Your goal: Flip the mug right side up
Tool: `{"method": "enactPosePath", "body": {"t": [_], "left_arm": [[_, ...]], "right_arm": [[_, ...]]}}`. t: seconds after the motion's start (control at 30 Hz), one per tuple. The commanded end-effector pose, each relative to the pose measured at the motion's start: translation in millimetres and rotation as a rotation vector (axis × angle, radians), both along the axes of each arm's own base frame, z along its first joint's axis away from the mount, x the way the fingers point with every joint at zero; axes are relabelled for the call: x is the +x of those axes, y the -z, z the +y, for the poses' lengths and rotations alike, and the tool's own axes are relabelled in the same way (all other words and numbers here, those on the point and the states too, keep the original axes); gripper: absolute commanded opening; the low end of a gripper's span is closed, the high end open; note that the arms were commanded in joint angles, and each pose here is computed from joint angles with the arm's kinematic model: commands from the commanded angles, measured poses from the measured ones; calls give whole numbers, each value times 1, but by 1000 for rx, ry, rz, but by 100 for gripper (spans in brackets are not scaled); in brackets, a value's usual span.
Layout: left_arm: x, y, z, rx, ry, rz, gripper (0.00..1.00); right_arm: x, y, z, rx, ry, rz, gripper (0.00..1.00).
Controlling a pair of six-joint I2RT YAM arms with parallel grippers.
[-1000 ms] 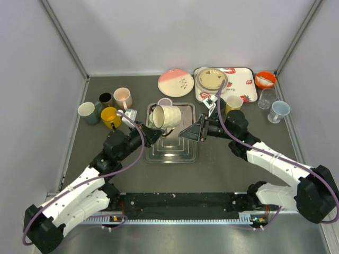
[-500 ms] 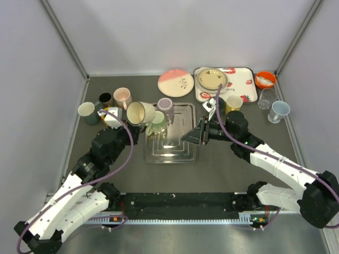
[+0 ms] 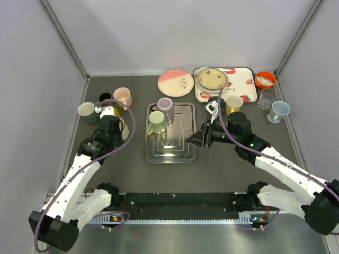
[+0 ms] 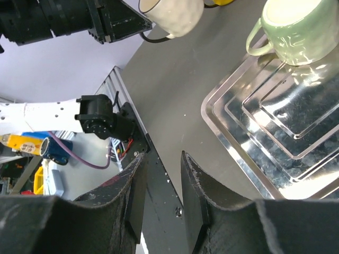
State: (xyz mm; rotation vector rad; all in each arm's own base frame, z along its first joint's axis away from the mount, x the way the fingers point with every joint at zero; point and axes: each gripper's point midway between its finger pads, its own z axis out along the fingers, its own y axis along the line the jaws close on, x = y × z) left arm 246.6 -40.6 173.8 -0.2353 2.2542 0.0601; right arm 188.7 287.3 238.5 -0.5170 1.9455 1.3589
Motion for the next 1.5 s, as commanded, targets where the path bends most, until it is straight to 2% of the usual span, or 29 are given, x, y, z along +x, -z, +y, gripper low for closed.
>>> {"method": "enactPosePath", "body": {"t": [0.0,0.23,0.57,0.87,0.93,0.97,1.1,1.2,1.33,1.37,1.47], "left_arm": [[9,-5,26,-39,-78,-38,0],[4,30,63,-15,-233,47,0],[15,55,104,-7,-465,48,0],[39,63,124,-37,-557,69,0],[39,64,125,-52,-568,82,4],[38,67,124,-55,-569,87,20],[32,66,125,-56,-580,79,48],[30,60,125,-58,-584,62,57],[24,40,120,-93,-584,29,64],[22,29,114,-121,-566,33,66],[24,0,81,-188,-425,-68,66]], "right_arm": [[0,-19,-2,14,5,-86,32],[-1,-15,-1,12,-7,-89,31],[-3,-14,-2,11,-13,-95,31],[-2,-9,-2,1,-12,-87,31],[-2,-8,-3,-3,-8,-87,31],[-2,-7,-3,-5,-4,-85,31],[-1,-5,-3,-11,-1,-82,32],[0,-5,-3,-16,-1,-84,32],[-2,-5,-4,-20,-4,-84,32],[-2,-4,-4,-21,-4,-82,32],[0,-1,-4,-29,5,-78,32]]}}
